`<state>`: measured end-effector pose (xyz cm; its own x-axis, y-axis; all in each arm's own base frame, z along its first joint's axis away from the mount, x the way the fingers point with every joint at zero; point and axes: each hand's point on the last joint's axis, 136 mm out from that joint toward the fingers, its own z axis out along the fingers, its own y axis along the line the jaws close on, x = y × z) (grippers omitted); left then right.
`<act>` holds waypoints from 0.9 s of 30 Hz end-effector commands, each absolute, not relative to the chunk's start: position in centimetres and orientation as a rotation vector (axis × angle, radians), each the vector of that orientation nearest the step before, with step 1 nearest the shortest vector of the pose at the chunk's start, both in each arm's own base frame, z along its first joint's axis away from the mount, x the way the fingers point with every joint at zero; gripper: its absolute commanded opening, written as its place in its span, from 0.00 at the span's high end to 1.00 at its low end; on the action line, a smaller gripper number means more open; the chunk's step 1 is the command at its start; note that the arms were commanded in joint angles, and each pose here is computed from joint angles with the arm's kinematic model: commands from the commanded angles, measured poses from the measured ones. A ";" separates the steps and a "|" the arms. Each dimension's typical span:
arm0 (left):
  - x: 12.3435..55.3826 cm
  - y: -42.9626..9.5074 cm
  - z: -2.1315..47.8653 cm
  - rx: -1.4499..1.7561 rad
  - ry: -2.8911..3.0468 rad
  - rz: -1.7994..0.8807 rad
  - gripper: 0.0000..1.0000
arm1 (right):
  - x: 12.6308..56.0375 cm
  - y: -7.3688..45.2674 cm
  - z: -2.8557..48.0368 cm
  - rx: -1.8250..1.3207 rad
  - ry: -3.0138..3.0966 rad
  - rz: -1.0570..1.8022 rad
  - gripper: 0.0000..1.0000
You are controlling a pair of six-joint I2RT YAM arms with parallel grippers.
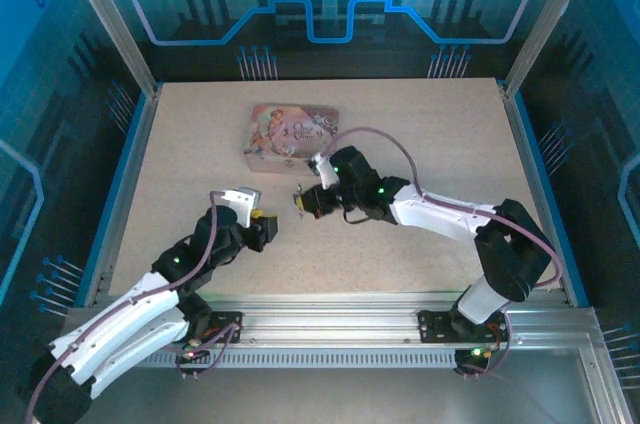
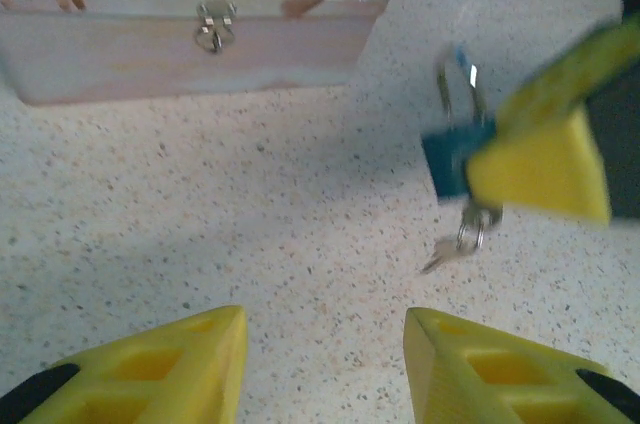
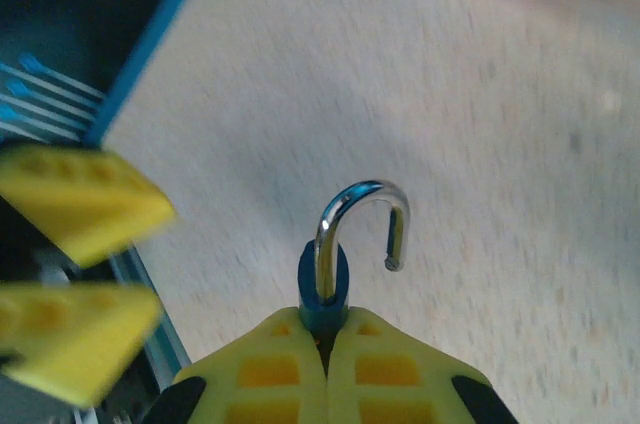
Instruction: Unlock a padlock with a key
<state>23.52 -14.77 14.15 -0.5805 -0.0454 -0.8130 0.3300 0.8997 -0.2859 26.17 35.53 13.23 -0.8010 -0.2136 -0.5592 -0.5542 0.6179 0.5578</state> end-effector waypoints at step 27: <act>26.1 -16.2 12.1 0.159 2.214 -0.559 0.53 | 29.6 27.3 3.7 -0.358 2.684 0.721 0.55</act>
